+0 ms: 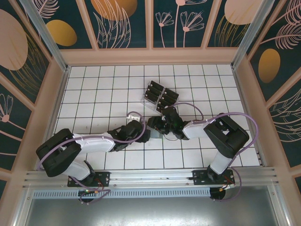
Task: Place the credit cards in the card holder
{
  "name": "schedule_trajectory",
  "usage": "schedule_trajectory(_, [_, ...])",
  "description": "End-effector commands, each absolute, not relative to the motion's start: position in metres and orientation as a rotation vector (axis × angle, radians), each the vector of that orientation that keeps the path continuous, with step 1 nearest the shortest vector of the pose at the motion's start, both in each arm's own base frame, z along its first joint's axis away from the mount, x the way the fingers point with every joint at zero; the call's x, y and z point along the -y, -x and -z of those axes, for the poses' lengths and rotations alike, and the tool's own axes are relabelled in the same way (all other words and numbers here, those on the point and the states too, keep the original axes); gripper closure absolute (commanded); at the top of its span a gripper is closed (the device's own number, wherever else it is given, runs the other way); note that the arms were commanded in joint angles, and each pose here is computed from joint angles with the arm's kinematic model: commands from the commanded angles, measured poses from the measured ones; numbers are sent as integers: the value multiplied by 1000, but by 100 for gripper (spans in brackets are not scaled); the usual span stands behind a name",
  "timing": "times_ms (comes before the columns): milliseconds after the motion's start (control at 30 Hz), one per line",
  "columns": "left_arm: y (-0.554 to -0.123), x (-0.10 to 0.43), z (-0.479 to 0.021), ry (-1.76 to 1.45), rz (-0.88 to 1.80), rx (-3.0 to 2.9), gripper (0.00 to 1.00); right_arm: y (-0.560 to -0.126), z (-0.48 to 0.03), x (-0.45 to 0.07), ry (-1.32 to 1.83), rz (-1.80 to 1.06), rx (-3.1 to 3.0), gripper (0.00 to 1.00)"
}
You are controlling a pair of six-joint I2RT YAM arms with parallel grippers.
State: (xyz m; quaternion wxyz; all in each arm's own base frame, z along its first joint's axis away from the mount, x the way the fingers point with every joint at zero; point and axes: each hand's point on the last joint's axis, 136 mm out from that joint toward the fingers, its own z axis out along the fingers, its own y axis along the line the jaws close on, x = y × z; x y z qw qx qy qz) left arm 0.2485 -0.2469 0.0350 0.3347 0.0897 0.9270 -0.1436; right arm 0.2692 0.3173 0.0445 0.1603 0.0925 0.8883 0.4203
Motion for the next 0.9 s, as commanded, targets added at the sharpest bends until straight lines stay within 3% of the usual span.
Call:
schedule_trajectory(0, [-258,250,-41,-242,328,-2376,2,-268,-49,-316,-264,-1226,-2526,50])
schedule_trajectory(467, [-251,232,-19,-181,257,-2418,1,-271,-81,-301,-258,-1174,-2442,50])
schedule_trajectory(867, [-251,232,-18,-181,257,-2418,2,-268,-66,-298,-273,-1140,-2476,49])
